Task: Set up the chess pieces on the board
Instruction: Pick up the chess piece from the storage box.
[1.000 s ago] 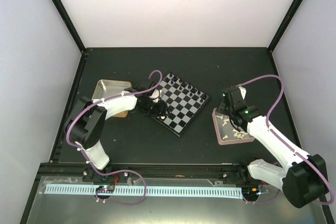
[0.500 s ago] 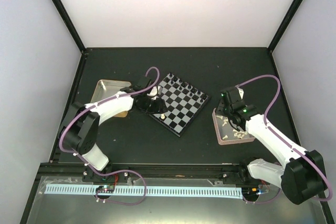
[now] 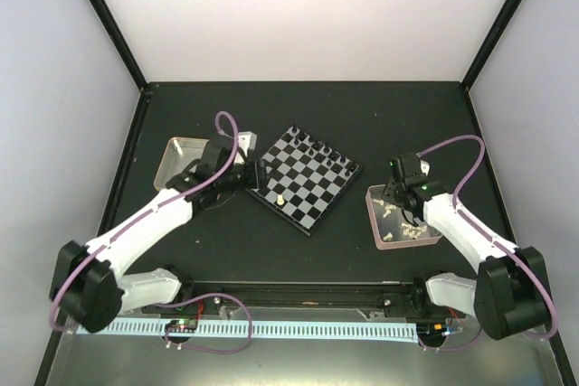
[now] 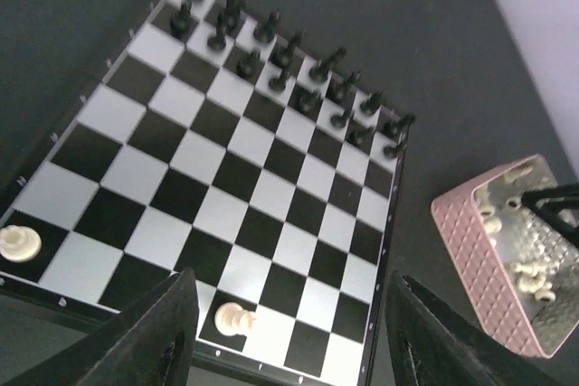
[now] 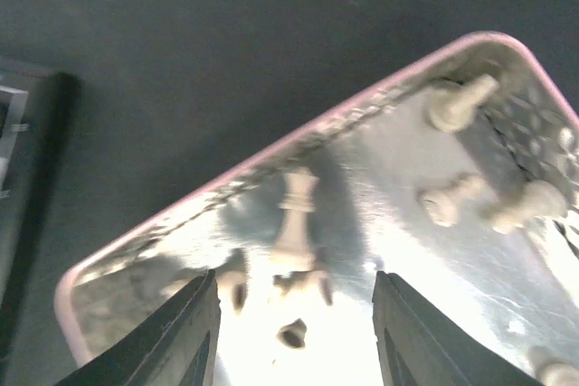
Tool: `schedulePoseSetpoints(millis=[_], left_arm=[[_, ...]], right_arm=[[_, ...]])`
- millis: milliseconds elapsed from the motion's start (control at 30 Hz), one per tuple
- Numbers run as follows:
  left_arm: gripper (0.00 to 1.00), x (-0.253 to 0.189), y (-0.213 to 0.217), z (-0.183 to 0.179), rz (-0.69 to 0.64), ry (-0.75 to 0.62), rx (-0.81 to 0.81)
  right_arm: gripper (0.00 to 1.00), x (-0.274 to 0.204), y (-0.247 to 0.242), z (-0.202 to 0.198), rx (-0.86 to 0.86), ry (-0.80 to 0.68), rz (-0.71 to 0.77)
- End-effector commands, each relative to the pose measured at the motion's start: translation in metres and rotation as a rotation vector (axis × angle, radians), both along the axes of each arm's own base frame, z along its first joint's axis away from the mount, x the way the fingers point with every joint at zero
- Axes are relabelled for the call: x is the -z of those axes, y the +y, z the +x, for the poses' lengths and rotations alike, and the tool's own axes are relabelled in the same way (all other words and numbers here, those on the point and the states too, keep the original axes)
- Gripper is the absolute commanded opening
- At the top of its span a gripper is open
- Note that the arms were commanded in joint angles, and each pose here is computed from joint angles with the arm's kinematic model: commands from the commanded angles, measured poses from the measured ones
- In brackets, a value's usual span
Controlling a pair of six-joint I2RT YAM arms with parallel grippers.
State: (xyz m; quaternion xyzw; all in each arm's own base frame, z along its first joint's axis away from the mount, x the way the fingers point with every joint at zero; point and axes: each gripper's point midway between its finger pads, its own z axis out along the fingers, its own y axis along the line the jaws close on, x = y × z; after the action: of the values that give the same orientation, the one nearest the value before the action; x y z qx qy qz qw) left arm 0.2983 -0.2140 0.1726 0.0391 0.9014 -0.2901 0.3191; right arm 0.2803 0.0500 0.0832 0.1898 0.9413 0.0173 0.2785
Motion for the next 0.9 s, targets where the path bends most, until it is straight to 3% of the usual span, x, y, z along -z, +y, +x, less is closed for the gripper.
schedulePoseSetpoints(millis=[0,300,500,733,867], left_arm=[[0.60,-0.045,0.011,0.007,-0.080,-0.225,-0.072],[0.64,-0.071,0.031,-0.005,-0.097,-0.392,-0.106],[0.65,-0.072,0.031,-0.006,-0.100,-0.403,-0.102],[0.65,-0.070,0.031,-0.007,-0.095,-0.394,-0.098],[0.65,-0.072,0.031,-0.007,-0.097,-0.394,-0.096]], right_arm=[[0.47,0.022,-0.020,-0.004,0.061,0.056,0.010],[0.40,0.043,-0.015,-0.006,0.042,0.148,0.059],[0.32,0.052,-0.007,-0.004,0.023,0.174,0.091],[0.30,0.064,-0.010,-0.001,0.029,0.194,0.064],[0.21,0.068,-0.009,-0.003,0.029,0.201,0.074]])
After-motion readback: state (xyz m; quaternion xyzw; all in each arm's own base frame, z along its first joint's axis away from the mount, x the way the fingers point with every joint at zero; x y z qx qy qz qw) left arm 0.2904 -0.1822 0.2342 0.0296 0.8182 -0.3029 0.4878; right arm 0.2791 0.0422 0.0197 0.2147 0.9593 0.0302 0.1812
